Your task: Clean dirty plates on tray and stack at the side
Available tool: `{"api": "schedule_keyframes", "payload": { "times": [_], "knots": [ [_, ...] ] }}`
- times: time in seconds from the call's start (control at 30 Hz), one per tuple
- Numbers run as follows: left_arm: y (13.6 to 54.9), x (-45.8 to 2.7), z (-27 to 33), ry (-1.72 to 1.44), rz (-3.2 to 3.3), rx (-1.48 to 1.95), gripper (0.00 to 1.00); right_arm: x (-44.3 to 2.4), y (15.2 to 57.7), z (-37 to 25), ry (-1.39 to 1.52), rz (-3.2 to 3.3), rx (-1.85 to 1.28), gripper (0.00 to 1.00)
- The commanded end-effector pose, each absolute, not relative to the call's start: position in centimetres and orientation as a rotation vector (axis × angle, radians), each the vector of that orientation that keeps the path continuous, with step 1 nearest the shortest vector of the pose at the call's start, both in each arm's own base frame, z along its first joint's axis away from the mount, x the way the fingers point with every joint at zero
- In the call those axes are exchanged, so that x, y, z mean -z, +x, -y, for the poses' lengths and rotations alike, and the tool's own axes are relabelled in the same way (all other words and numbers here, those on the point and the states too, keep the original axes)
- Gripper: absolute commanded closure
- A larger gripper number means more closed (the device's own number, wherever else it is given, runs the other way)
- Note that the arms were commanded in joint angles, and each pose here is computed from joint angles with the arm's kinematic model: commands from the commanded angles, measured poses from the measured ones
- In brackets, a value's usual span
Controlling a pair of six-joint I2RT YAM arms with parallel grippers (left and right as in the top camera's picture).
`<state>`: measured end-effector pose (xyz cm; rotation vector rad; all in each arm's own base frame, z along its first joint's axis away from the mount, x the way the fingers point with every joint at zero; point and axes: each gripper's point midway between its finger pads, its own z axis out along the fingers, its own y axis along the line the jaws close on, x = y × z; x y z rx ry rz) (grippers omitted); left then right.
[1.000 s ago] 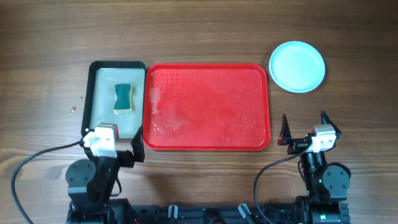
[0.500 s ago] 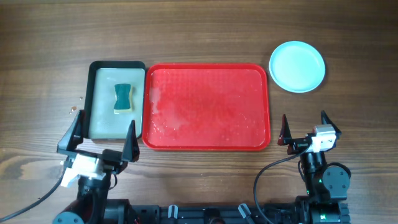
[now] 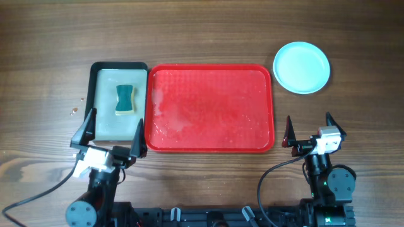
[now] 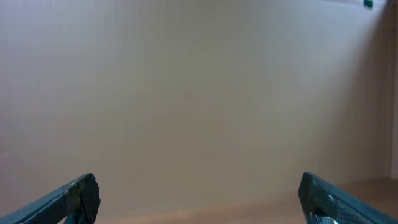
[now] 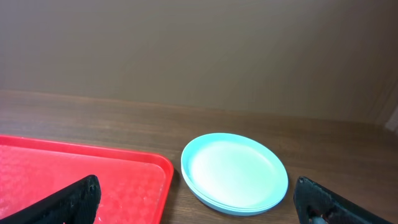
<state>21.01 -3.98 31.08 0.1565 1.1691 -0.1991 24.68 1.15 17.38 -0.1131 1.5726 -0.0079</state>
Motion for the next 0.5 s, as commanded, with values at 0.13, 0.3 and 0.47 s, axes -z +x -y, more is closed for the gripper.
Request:
{"api": "schedule_keyframes", "payload": {
  "times": [0.13,0.3,0.47],
  "knots": [
    [22.6,-26.3,4.2,0.150,-1.251,0.229,0.00,-17.6,24.6,-1.2,-0.122,-1.562,0.013,0.00],
    [23.5,-23.5,3.9,0.135,-1.323,0.223,0.00,-17.6,24.6,-1.2,-0.122,-1.562,0.013,0.00],
    [24.6,-19.2,0.8,-0.120,-1.501,0.220,0.00,-17.6,24.6,-1.2,-0.122,-1.562,0.013,0.00]
  ]
}}
